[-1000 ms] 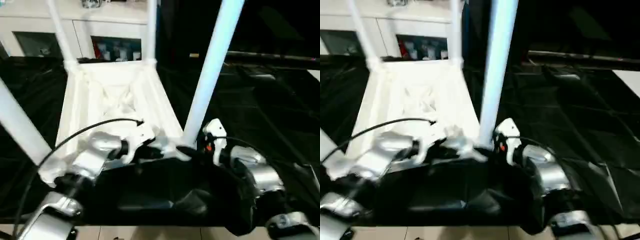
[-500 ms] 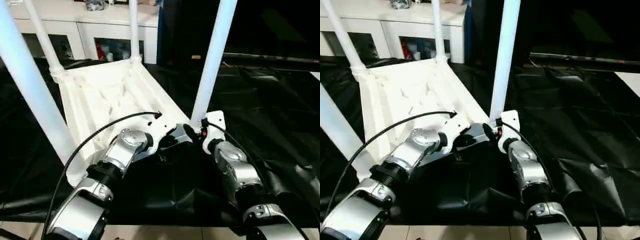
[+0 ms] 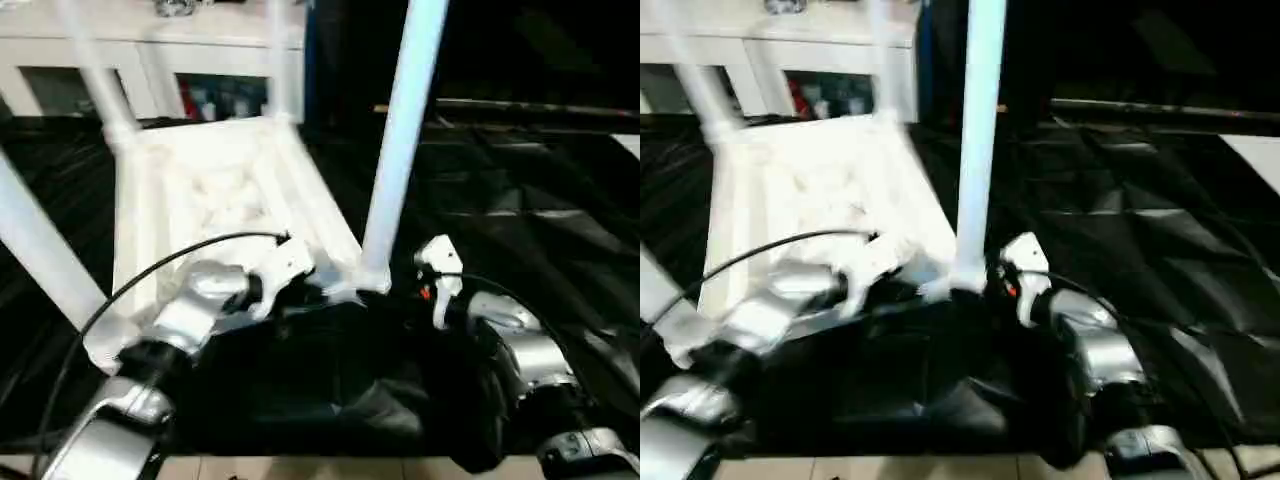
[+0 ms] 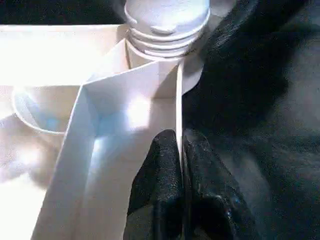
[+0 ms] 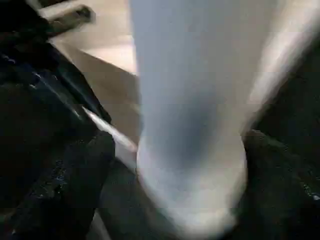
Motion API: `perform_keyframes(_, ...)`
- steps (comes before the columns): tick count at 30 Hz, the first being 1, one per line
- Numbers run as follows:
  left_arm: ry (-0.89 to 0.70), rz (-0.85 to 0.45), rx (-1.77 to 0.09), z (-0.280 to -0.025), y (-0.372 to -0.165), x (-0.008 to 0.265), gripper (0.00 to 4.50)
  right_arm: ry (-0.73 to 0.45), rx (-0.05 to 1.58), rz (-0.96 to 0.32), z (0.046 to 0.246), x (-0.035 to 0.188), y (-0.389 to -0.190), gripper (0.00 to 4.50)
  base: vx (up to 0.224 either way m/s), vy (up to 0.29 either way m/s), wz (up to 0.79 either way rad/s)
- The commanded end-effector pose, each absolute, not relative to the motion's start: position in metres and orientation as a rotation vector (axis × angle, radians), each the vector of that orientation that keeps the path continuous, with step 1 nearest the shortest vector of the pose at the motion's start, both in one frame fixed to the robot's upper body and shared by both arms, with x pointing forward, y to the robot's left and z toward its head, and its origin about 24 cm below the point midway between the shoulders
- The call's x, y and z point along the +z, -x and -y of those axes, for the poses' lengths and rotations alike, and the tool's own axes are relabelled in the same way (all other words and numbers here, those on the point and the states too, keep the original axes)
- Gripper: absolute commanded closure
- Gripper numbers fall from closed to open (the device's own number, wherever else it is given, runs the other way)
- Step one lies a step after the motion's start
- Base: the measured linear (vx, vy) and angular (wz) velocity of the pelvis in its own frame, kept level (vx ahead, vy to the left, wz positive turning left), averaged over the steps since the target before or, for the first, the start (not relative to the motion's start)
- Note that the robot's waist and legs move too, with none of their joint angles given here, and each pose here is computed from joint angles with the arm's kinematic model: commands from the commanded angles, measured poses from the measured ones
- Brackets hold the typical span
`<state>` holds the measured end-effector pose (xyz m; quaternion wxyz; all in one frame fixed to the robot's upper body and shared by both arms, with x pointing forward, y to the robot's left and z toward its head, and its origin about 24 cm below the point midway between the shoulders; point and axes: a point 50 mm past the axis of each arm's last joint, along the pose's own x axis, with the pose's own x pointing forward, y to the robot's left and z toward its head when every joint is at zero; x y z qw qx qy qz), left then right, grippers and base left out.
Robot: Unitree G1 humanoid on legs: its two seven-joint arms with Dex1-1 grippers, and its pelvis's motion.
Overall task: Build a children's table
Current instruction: Rotate leg to tighten
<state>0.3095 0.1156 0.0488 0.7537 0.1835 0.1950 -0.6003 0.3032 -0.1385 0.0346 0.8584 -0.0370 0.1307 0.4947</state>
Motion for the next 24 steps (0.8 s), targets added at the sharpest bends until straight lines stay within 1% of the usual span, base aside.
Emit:
perform_keyframes(1, -0.319, -0.442, -1.438, -0.108, -0.295, 0.043, 4.5, 0.096, 1.091, -0.284, 0.141, 0.039, -0.301, 0.29, 0.0, 0.0, 0.0)
perform_keyframes(5, -0.298, -0.461, -1.478, -0.117, -0.288, 0.044, 4.5, 0.096, 1.139, -0.294, 0.143, 0.042, -0.3, 0.29, 0.0, 0.0, 0.0)
perform_keyframes(8, -0.3, -0.467, -1.464, -0.12, -0.289, 0.044, 4.5, 0.108, 1.175, -0.309, 0.142, 0.042, -0.298, 0.29, 0.0, 0.0, 0.0)
perform_keyframes(9, -0.304, -0.468, -1.458, -0.121, -0.289, 0.044, 4.5, 0.107, 1.178, -0.311, 0.141, 0.042, -0.298, 0.44, 0.0, 0.0, 0.0)
perform_keyframes(10, -0.305, -0.468, -1.456, -0.121, -0.289, 0.044, 4.5, 0.105, 1.179, -0.311, 0.141, 0.042, -0.298, 0.44, 0.0, 0.0, 0.0)
perform_keyframes(11, -0.304, -0.468, -1.452, -0.122, -0.29, 0.045, 4.5, 0.105, 1.177, -0.309, 0.14, 0.042, -0.299, 0.54, 0.0, 0.0, 0.0)
perform_keyframes(12, -0.303, -0.469, -1.446, -0.123, -0.29, 0.045, 4.5, 0.105, 1.184, -0.31, 0.14, 0.042, -0.299, 0.72, 0.0, 0.0, 0.0)
perform_keyframes(15, -0.302, -0.47, -1.443, -0.124, -0.29, 0.046, 4.5, 0.103, 1.192, -0.314, 0.139, 0.042, -0.298, 0.81, 0.0, 0.0, 0.0)
perform_keyframes(17, -0.301, -0.47, -1.443, -0.124, -0.29, 0.046, 4.5, 0.101, 1.191, -0.314, 0.139, 0.041, -0.298, 1.02, 0.0, 0.0, 0.0)
perform_keyframes(18, -0.3, -0.471, -1.441, -0.124, -0.289, 0.046, 4.5, 0.096, 1.19, -0.314, 0.139, 0.041, -0.297, 1.02, 0.0, 0.0, 0.0)
perform_keyframes(20, -0.299, -0.473, -1.435, -0.124, -0.289, 0.046, 4.5, 0.088, 1.186, -0.314, 0.138, 0.04, -0.297, 1.22, 0.0, 0.0, 0.0)
perform_keyframes(21, -0.298, -0.475, -1.417, -0.124, -0.291, 0.045, 4.5, 0.077, 1.163, -0.31, 0.138, 0.038, -0.298, 1.22, 0.0, 0.0, 0.0)
perform_keyframes(22, -0.297, -0.477, -1.395, -0.123, -0.292, 0.044, 4.5, 0.064, 1.132, -0.306, 0.137, 0.037, -0.299, 1.43, 0.0, 0.0, 0.0)
perform_keyframes(24, -0.294, -0.472, -1.327, -0.12, -0.298, 0.041, 4.5, 0.053, 1.032, -0.299, 0.135, 0.031, -0.303, 1.48, 0.0, 0.0, 0.0)
